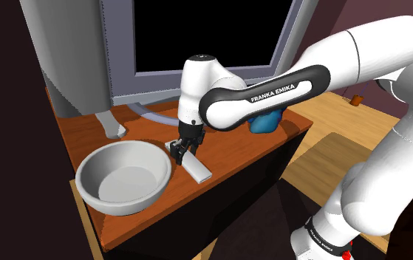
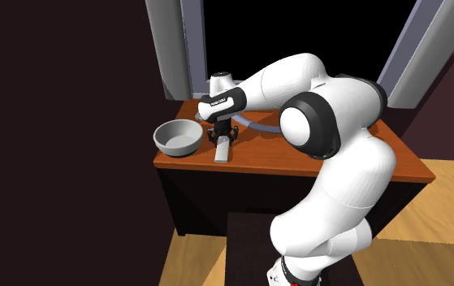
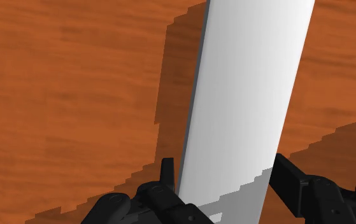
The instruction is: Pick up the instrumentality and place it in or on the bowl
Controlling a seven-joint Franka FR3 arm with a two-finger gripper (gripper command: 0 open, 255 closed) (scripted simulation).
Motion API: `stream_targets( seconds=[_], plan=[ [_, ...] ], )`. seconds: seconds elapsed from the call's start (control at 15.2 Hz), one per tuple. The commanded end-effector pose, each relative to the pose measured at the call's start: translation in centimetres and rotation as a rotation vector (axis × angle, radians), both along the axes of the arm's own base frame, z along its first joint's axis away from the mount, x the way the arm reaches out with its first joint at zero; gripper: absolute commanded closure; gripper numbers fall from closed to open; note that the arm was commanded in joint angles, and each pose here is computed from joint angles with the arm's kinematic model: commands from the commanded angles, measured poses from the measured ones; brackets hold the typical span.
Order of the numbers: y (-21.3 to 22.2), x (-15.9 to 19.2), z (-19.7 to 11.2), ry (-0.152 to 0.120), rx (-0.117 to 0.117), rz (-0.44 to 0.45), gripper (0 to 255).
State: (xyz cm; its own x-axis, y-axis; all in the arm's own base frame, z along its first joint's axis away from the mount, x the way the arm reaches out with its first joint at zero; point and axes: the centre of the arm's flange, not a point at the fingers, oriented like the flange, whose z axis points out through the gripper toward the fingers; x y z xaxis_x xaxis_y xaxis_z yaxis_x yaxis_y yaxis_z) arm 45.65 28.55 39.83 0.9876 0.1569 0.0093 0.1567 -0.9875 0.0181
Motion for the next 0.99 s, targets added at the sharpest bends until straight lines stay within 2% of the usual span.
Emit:
stream_targets(
  seconds=[0.0,0.92],
  plan=[
    [0.0,0.0,0.0,0.0,0.0,0.0,255],
    [0.0,0.0,6.8,0.0,0.0,0.0,255]
  ],
)
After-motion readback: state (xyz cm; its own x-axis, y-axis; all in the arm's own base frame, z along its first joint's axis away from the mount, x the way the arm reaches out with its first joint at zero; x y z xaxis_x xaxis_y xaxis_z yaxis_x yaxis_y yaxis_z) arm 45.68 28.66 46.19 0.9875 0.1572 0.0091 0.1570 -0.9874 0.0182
